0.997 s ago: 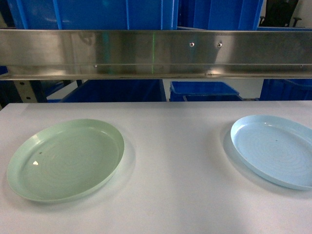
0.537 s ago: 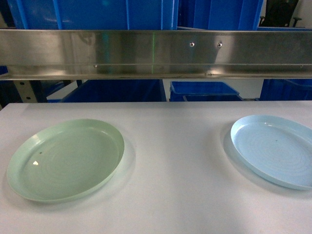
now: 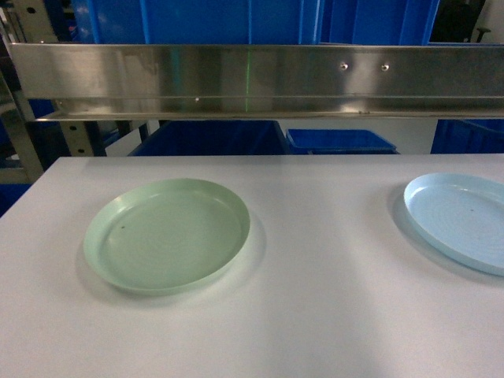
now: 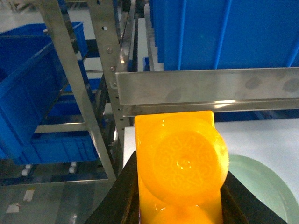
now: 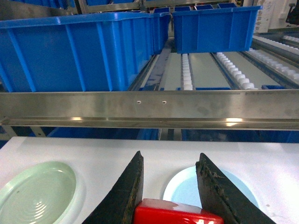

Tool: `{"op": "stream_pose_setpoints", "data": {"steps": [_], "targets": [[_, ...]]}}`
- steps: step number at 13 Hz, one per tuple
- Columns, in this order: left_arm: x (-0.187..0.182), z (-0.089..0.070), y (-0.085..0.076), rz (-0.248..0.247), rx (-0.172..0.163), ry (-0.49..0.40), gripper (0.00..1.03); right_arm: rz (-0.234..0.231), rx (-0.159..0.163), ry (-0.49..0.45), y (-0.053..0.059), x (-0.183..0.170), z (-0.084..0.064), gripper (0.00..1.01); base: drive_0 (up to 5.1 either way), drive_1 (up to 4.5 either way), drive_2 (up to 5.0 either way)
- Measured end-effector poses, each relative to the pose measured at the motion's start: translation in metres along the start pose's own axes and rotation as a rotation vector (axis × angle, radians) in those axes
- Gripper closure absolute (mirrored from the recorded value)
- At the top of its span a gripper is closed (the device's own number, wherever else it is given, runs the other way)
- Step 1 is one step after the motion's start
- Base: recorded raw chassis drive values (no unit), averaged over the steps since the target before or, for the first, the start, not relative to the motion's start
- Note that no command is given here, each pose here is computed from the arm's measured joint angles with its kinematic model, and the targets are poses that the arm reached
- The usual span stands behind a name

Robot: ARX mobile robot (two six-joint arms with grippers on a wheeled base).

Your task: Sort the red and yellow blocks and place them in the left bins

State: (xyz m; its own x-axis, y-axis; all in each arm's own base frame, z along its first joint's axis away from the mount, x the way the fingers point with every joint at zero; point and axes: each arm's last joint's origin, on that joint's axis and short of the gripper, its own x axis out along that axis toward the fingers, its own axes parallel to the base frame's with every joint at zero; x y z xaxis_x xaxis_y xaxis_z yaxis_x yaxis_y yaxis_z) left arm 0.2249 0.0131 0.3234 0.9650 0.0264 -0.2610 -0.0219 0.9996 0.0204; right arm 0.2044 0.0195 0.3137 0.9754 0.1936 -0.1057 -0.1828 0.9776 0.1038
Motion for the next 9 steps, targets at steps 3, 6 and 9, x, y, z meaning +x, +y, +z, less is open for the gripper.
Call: {"op": "stream_pose_setpoints", "data": {"steps": [3,6,9], "targets": [[0.0015,-0.0013,0.0000,0.000,0.000,0.010,0.74,0.000,0.000,0.001,-0.0001,0.0000,-0.0001,0.73,0.0,0.00,0.0],[0.0014,-0.0011,0.0009,0.004,-0.001,0.008,0.74,0.000,0.000,0.002,0.0000,0.0001,-0.0002,0.73,0.0,0.00,0.0],[0.0015,-0.0012,0.0011,0.005,-0.001,0.008,0.74,0.000,0.000,-0.002,0.0001,-0.0003,0.0002,0.73,0.0,0.00,0.0]]}}
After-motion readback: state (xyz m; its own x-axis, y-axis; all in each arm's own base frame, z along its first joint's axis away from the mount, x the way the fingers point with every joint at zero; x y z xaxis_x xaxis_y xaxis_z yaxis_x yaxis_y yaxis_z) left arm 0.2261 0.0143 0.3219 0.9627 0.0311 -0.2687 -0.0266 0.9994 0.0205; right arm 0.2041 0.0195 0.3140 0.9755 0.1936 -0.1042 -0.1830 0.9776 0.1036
